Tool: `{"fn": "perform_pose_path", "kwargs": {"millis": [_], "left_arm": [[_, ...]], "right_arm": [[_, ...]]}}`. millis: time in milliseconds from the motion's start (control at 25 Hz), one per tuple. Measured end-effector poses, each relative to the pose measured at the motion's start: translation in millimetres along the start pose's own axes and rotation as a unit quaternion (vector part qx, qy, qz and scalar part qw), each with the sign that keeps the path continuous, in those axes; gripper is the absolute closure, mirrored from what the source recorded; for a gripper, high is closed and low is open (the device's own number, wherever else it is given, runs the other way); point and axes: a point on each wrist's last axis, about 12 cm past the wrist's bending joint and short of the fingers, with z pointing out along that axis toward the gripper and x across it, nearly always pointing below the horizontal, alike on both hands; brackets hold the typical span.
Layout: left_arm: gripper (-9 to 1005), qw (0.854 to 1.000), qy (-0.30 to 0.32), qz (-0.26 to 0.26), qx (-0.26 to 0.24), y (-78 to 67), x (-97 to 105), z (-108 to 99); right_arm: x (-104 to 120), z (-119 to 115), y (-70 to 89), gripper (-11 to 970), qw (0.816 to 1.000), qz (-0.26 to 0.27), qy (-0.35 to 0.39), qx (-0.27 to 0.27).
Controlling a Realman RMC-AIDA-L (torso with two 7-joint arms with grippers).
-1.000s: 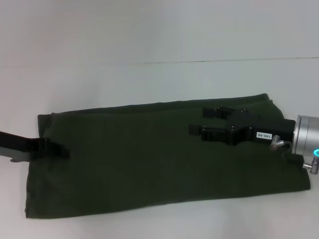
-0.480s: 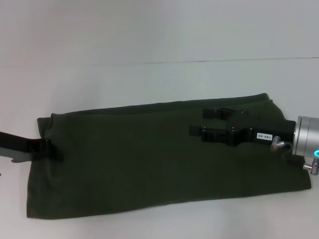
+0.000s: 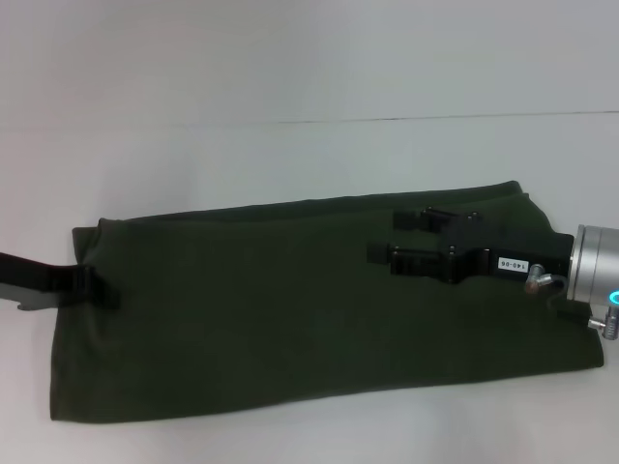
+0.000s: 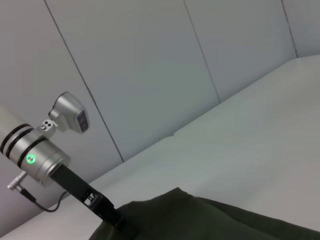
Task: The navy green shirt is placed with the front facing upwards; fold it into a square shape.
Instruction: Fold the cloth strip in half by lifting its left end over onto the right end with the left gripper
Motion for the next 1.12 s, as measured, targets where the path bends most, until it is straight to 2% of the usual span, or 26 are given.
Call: {"fn": "perform_pose_path", "kwargs": {"millis": [480, 800, 1120], "left_arm": [[886, 1.0, -0.007, 0.013, -0.017, 4.6, -8.3, -23.6], [889, 0.999, -0.006, 0.019, -0.044, 8.9, -16.5, -41.2], [892, 0.999, -0.015, 0.036, -0.023, -4.0, -25.7, -59.1]], "right_arm": [[1.1, 1.9, 0.5, 77, 1.0, 0.0, 0.0, 0.0], [0.1, 12.5, 5.4, 77, 1.0, -0.009, 0.014, -0.02], [5.5, 35.3, 14.6, 78, 0.997, -0.055, 0.021, -0.049]]}}
